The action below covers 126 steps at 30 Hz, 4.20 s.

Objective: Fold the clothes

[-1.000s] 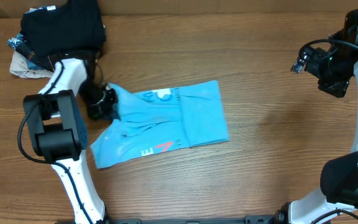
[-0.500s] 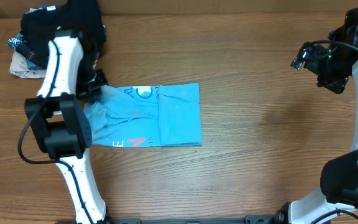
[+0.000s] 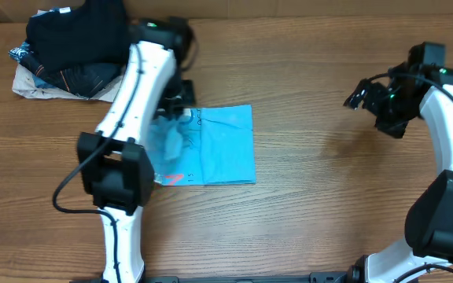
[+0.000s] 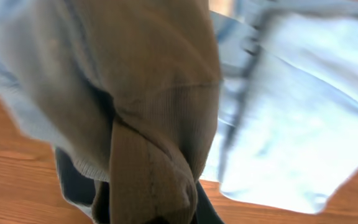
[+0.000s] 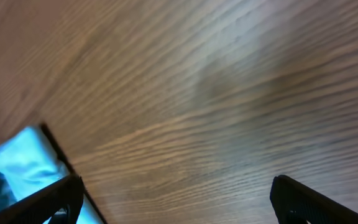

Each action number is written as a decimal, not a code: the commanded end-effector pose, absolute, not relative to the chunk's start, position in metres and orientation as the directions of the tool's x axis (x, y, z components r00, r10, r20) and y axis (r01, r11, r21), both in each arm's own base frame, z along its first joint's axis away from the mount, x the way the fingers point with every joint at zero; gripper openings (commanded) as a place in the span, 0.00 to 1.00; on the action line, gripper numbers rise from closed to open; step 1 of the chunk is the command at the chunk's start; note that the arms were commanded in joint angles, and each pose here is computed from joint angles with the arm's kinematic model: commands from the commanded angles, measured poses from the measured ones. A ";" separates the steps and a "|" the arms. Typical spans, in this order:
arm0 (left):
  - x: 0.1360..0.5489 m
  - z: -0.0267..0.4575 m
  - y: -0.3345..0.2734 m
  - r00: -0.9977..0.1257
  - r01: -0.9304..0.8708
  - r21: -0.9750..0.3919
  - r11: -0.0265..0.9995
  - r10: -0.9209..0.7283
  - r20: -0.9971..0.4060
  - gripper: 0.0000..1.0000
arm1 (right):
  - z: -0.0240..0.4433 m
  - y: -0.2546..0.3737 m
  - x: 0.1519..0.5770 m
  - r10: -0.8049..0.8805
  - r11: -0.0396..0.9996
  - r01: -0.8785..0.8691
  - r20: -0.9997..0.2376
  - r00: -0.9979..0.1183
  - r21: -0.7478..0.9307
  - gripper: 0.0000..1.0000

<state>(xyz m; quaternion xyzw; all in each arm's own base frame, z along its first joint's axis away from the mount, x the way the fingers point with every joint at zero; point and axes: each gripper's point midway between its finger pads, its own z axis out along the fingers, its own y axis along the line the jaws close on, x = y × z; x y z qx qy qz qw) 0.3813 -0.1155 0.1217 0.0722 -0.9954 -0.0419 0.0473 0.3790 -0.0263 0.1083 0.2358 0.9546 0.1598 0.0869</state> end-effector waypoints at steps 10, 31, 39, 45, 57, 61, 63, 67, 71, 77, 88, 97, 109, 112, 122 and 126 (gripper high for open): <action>0.375 0.130 -0.221 -0.997 -0.026 0.017 1.000 -0.025 -0.069 0.05 | 0.089 0.006 0.365 0.418 0.855 0.374 -0.052 -0.907 0.359 1.00; 0.370 0.123 -0.252 -0.999 0.028 -0.108 0.994 0.024 -0.041 0.38 | 0.089 0.009 0.366 0.410 0.859 0.365 -0.055 -0.910 0.360 1.00; 0.380 0.140 -0.254 -0.994 0.084 -0.148 0.985 0.072 -0.083 0.45 | 0.094 0.019 0.371 0.403 0.837 0.344 -0.054 -0.914 0.426 1.00; 0.398 0.178 -0.184 -0.993 -0.054 -0.069 0.996 -0.061 -0.098 0.64 | 0.098 0.028 0.374 0.395 0.818 0.327 -0.049 -0.917 0.473 1.00; 0.384 0.148 -0.095 -0.991 -0.027 -0.144 0.989 -0.007 0.134 1.00 | 0.098 0.028 0.374 0.394 0.819 0.326 -0.050 -0.918 0.473 1.00; 0.361 0.131 -0.113 -0.966 0.023 -0.332 0.943 0.106 0.236 0.99 | 0.099 0.028 0.376 0.394 0.819 0.322 -0.058 -0.917 0.474 1.00; 0.351 0.122 -0.118 -0.953 0.014 -0.360 0.933 0.121 0.277 0.99 | 0.099 0.028 0.377 0.395 0.819 0.319 -0.065 -0.917 0.476 1.00; 0.347 0.099 -0.127 -0.947 -0.015 -0.379 0.925 0.108 0.301 0.98 | 0.099 0.028 0.378 0.395 0.820 0.318 -0.068 -0.916 0.477 1.00; 0.348 0.076 -0.134 -0.947 -0.085 -0.403 0.911 0.053 0.318 0.93 | 0.099 0.028 0.376 0.394 0.820 0.320 -0.062 -0.917 0.475 1.00; 0.345 0.052 -0.134 -0.948 -0.100 -0.399 0.911 0.035 0.317 0.86 | 0.099 0.028 0.376 0.394 0.819 0.321 -0.061 -0.917 0.475 1.00; 0.359 0.047 -0.139 -0.967 -0.068 -0.421 0.905 0.044 0.252 0.40 | 0.099 0.028 0.376 0.394 0.819 0.321 -0.061 -0.917 0.475 1.00; 0.348 0.053 -0.151 -0.960 -0.043 -0.417 0.908 0.079 0.269 0.04 | 0.099 0.028 0.376 0.394 0.819 0.321 -0.061 -0.917 0.475 1.00; 0.324 0.115 -0.197 -0.972 0.118 -0.428 0.896 0.192 0.133 0.08 | 0.099 0.028 0.377 0.395 0.819 0.319 -0.064 -0.917 0.476 1.00; 0.319 0.113 -0.206 -0.967 0.137 -0.427 0.894 0.214 0.140 0.09 | 0.099 0.028 0.377 0.395 0.819 0.320 -0.064 -0.917 0.476 1.00; 0.292 0.108 -0.248 -0.939 0.219 -0.422 0.880 0.307 0.152 0.09 | 0.099 0.027 0.378 0.395 0.820 0.318 -0.068 -0.916 0.477 1.00; 0.282 0.107 -0.265 -0.924 0.270 -0.424 0.864 0.357 0.139 0.11 | 0.099 0.027 0.379 0.395 0.820 0.316 -0.071 -0.916 0.477 1.00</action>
